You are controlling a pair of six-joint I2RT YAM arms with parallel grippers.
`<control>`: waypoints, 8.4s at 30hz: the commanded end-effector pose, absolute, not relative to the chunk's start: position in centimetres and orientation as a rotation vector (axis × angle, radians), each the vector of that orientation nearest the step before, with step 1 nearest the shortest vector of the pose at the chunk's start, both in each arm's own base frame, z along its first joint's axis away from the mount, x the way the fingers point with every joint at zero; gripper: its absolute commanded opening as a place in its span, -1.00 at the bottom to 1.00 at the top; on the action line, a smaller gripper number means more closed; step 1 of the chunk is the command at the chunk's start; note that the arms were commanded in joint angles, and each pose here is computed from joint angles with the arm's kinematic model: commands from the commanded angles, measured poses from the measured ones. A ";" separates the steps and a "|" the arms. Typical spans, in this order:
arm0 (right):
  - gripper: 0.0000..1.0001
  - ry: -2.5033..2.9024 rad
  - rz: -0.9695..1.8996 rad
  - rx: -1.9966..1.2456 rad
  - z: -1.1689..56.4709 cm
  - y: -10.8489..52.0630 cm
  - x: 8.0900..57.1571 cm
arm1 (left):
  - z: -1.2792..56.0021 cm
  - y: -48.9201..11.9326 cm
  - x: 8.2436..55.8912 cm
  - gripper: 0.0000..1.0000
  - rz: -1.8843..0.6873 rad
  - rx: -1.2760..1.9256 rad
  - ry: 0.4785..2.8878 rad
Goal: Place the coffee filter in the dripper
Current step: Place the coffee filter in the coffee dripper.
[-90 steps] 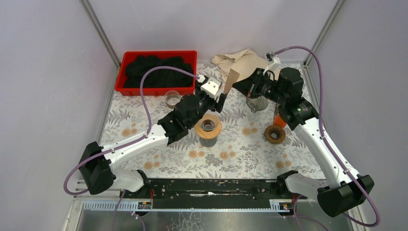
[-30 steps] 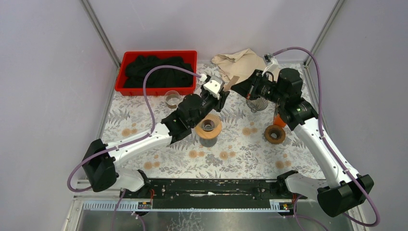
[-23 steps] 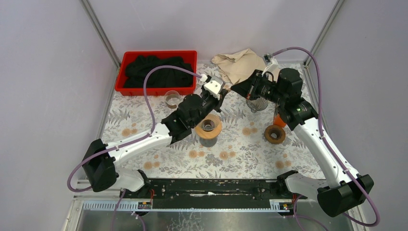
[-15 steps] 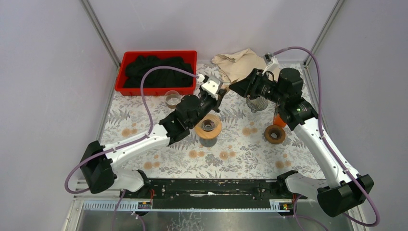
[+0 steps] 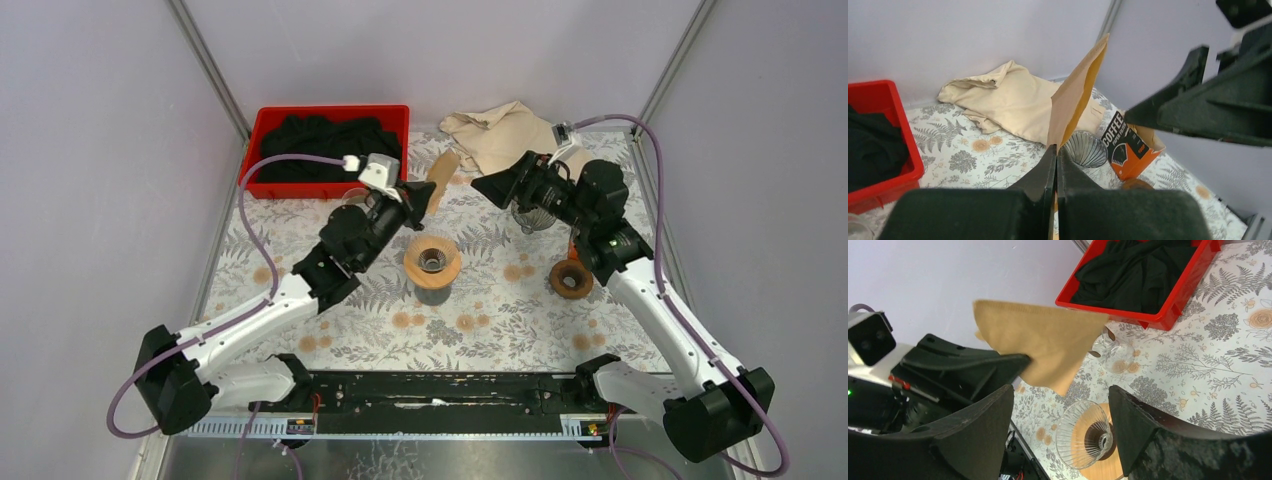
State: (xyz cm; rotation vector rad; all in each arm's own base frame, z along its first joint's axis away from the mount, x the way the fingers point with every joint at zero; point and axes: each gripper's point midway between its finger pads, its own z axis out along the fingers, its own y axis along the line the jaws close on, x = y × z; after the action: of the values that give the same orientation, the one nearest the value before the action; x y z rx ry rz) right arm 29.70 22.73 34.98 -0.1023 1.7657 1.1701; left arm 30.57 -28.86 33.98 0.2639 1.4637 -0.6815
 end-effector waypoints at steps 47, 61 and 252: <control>-1.00 1.410 1.851 -0.148 37.0 28.4 29.8 | 36.0 -25.2 28.3 -0.63 -1.581 -0.328 1.354; -1.00 1.381 1.891 -0.160 37.8 28.3 29.2 | 34.8 -21.4 28.2 -0.07 -1.533 -0.396 1.346; -0.53 1.808 0.655 -0.309 32.7 31.8 32.6 | 33.9 -23.0 31.4 -1.00 -0.349 0.046 1.976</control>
State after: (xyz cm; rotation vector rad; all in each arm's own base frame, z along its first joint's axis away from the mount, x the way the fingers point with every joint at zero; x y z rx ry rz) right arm 32.15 31.33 29.42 -0.3135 1.8814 0.6445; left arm 31.51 -23.02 32.67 0.0477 2.0059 -0.3283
